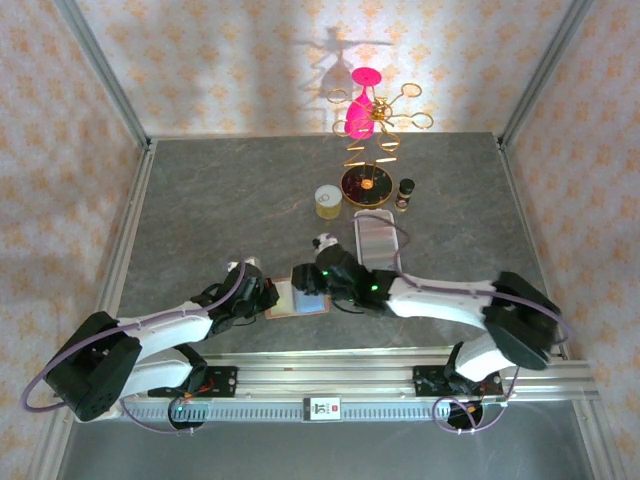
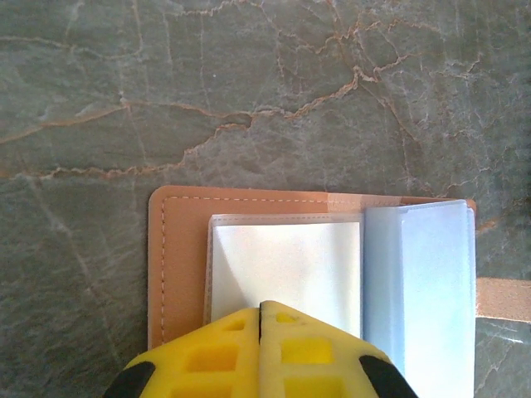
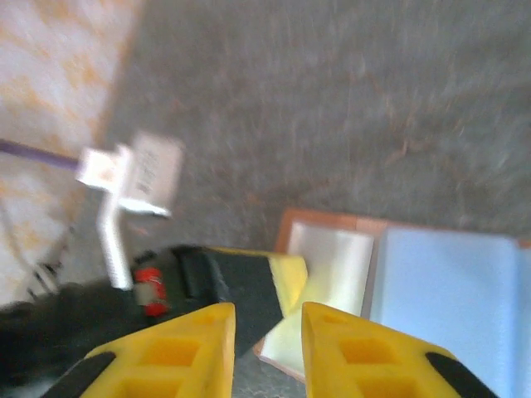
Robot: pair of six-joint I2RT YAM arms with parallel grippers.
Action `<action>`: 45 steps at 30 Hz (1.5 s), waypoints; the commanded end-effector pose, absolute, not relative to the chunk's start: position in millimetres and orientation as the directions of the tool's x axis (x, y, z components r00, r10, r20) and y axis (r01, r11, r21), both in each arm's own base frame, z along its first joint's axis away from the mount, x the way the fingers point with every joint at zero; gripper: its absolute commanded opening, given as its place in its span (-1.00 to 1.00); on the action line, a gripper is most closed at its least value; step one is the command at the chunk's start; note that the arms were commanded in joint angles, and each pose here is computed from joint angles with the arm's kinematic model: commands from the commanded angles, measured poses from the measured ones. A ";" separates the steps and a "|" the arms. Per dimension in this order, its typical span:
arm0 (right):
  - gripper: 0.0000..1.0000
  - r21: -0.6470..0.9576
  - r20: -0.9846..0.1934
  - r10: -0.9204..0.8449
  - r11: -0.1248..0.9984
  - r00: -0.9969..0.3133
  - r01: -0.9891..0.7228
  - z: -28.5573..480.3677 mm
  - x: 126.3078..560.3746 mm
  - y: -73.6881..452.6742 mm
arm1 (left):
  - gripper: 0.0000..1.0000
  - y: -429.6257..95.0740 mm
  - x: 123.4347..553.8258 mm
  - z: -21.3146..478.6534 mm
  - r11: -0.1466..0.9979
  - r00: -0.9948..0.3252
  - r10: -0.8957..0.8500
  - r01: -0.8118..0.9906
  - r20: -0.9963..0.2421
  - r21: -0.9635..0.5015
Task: Put the credit cards into the card holder
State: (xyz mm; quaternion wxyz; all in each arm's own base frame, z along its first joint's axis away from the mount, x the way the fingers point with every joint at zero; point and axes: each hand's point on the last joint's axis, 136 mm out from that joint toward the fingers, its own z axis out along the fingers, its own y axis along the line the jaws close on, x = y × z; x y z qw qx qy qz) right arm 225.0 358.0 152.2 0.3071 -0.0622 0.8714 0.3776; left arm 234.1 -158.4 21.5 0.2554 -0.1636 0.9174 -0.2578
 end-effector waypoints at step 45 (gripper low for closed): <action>0.94 -0.618 -0.210 -0.951 -0.050 0.225 -0.785 94.4 294.7 167.6 | -0.98 -167.0 210.3 18.1 0.827 -0.878 -0.274 -0.008 -0.392 -0.562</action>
